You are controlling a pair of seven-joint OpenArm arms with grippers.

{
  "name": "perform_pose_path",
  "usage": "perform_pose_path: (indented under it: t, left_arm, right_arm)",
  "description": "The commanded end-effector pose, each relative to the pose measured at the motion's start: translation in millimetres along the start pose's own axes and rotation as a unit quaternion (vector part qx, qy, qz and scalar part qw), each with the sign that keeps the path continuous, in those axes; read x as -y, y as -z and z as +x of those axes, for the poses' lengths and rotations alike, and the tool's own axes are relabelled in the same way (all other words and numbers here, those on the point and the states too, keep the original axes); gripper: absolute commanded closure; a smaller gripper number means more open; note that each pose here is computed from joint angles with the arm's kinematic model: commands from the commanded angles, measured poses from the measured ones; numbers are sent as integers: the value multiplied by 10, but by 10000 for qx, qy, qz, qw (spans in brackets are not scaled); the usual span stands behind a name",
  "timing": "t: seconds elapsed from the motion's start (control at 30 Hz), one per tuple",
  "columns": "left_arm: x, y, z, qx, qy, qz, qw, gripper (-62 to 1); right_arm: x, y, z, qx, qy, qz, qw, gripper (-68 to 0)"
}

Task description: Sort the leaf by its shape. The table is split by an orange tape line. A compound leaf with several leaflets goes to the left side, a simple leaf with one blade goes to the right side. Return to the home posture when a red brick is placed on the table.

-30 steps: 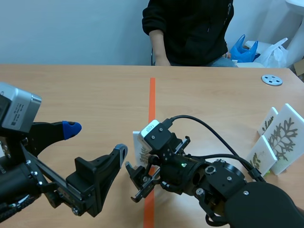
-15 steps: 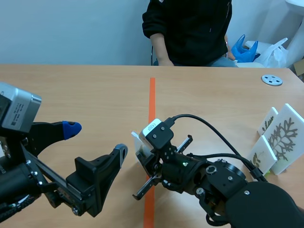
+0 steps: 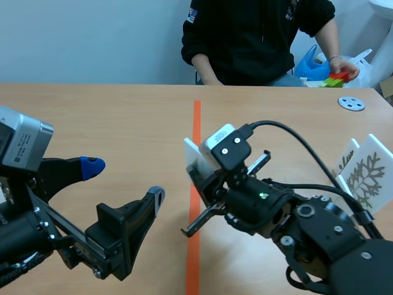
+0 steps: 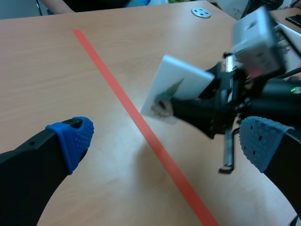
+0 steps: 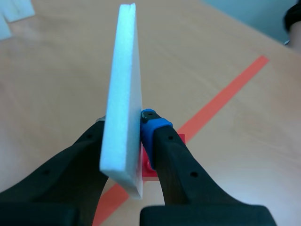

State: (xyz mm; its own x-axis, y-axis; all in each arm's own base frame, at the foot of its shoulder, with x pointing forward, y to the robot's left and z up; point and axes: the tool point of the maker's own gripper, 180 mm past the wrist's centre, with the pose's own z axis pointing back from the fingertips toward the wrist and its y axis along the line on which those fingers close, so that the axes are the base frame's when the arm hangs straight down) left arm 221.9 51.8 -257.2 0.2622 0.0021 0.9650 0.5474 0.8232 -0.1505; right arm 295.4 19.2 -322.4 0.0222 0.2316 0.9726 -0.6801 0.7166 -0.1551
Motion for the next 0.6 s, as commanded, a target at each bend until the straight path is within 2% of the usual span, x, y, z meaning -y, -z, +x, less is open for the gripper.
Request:
perform_pose_path:
  t: [0.0, 0.17, 0.3, 0.57]
  left_arm:
    - [-6, 6, 65, 128, 3, -6, 9999, -623]
    - [-6, 6, 65, 127, 3, -6, 9999, -623]
    - [-6, 6, 65, 127, 3, -6, 9999, -623]
    - [-6, 6, 65, 127, 3, -6, 9999, -623]
  right_arm:
    - [98, -98, 68, 83, -8, -130, 9999, -13]
    - [257, -394, 220, 160, 128, -466, 9987, -13]
    - [369, -638, 293, 111, 226, -754, 9968, -13]
    - [528, -1103, 323, -62, 740, -1140, 9907, -13]
